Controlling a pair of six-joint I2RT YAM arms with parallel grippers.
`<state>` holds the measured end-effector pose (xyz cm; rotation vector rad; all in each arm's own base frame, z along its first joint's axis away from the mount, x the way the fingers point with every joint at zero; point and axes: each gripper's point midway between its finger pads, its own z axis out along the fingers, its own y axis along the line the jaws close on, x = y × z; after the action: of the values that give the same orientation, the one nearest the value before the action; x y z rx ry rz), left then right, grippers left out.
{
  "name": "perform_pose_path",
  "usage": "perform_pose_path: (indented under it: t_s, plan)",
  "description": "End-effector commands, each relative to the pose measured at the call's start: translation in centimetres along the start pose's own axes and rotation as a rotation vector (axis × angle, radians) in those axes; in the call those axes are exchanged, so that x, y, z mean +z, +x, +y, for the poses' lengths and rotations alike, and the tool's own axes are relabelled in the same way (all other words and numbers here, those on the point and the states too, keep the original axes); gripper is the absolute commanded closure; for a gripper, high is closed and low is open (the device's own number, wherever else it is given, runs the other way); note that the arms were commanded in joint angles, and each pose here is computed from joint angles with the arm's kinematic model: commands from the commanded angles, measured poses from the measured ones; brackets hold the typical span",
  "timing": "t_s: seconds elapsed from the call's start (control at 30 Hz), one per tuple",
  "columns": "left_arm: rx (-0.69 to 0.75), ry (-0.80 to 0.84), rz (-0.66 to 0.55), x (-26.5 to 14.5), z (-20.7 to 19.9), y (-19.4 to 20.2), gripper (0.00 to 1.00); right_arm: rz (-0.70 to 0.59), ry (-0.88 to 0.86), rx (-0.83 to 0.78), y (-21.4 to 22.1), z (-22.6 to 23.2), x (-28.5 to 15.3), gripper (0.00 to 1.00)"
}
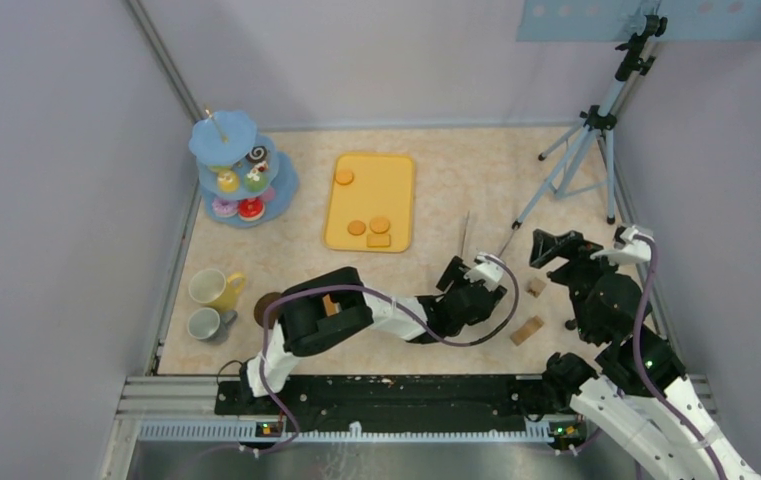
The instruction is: Serve the afternoon tea
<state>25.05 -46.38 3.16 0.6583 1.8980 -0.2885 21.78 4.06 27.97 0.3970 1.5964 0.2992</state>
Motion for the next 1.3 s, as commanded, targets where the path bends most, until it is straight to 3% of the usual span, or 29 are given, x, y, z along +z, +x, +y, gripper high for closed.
perform_pose_path:
  t_s: [0.0, 0.27, 0.43, 0.57, 0.9, 0.97, 1.13, 1.27]
  plan:
    - [0.054, -0.030, -0.031, 1.2, 0.5, 1.0, 0.13, 0.012, -0.021, 0.005, 0.2, 0.3, -0.1, 0.21]
    - [0.054, -0.027, -0.063, -0.1, 1.4, -1.6, 0.37, 0.030, -0.011, 0.006, 0.6, -0.2, -0.5, 0.24]
    - [0.011, 0.011, -0.040, -2.0, 2.5, -5.3, 0.40, 0.014, -0.015, 0.013, 0.2, -0.3, -0.7, 0.24]
    - [-0.015, 0.036, 0.061, -3.2, 5.0, -6.7, 0.44, 0.011, -0.021, 0.018, 0.3, -0.1, -0.5, 0.24]
    - [-0.144, -0.001, 0.130, -8.6, 17.1, -11.1, 0.51, 0.033, -0.033, 0.003, 1.7, 0.5, 0.4, 0.25]
    - [-0.147, -0.064, 0.106, -9.5, 20.2, -12.0, 0.50, 0.037, -0.037, -0.002, 2.0, 0.6, 0.6, 0.25]
    - [-0.191, -0.259, 0.193, -11.4, 27.7, -11.5, 0.51, 0.057, -0.045, -0.011, 2.6, 1.0, 1.0, 0.25]
    - [-0.234, -0.348, 0.251, -11.7, 31.4, -10.7, 0.53, 0.068, -0.054, -0.014, 3.0, 1.3, 1.3, 0.25]
